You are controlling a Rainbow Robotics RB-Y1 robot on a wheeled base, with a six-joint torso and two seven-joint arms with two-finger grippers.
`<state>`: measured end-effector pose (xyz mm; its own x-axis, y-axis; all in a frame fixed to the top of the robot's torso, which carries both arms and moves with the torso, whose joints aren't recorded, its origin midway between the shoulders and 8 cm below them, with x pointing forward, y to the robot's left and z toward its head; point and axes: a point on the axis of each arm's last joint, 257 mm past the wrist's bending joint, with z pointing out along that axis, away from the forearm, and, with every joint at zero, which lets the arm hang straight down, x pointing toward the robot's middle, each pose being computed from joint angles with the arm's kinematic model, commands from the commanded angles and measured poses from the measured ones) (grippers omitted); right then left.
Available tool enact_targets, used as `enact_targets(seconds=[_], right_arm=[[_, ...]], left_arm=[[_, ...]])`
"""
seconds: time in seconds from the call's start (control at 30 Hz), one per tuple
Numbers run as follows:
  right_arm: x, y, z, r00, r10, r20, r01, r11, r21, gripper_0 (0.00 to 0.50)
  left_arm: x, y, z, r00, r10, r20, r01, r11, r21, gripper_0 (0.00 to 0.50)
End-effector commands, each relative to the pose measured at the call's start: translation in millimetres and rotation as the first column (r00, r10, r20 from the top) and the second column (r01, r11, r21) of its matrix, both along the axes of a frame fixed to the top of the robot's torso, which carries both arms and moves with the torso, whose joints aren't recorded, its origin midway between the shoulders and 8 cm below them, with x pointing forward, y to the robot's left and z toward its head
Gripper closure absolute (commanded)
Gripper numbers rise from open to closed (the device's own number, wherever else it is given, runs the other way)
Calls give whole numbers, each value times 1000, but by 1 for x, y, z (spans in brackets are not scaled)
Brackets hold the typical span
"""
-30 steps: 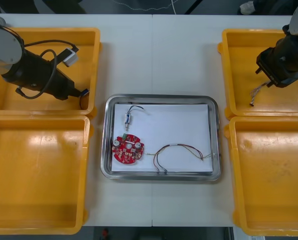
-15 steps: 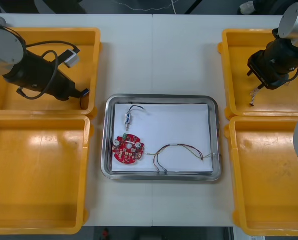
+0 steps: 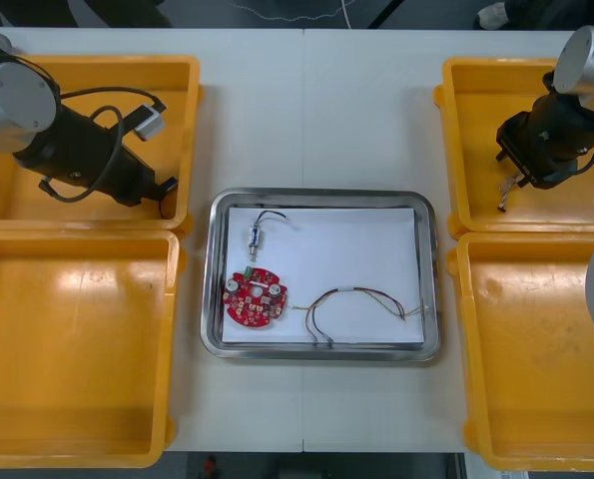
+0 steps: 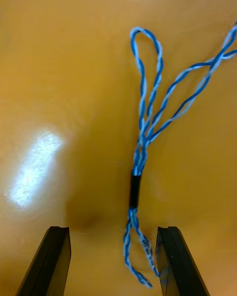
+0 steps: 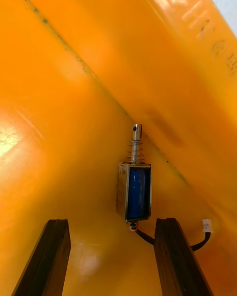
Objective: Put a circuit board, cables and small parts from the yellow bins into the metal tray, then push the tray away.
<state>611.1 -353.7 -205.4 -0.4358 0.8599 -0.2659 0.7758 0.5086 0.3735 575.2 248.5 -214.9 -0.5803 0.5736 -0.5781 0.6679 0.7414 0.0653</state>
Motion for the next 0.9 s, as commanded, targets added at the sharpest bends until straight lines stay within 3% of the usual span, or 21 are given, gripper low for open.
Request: enact_targets(seconds=[0.03,0.53,0.57,0.6,0.63,0.7,0.9], right_arm=[[3,-21,10,999,-38,37,39,999,-22,0],[-4,-26,-12,998,-50,26,50,999,-16,0],[-4,-27,-11,998,-53,26,53,998,-16,79],[-4,-26,-11,998,-53,27,53,999,-14,243],[-4,-24,-12,999,-48,26,48,999,-11,301],[-3,-20,-13,999,-48,27,48,999,0,491],[-3,-17,-12,999,-45,27,45,999,15,500]], left_arm=[[8,-22,16,1000,16,2,-16,1000,-8,0],[13,-30,13,1000,27,12,-27,1000,-5,0],[13,-30,12,1000,27,12,-27,1000,-4,0],[13,-31,12,1000,28,12,-28,1000,-4,0],[13,-31,12,1000,27,12,-27,1000,-4,0],[13,-31,11,1000,28,12,-28,1000,0,0],[14,-29,10,999,31,14,-31,999,11,0]])
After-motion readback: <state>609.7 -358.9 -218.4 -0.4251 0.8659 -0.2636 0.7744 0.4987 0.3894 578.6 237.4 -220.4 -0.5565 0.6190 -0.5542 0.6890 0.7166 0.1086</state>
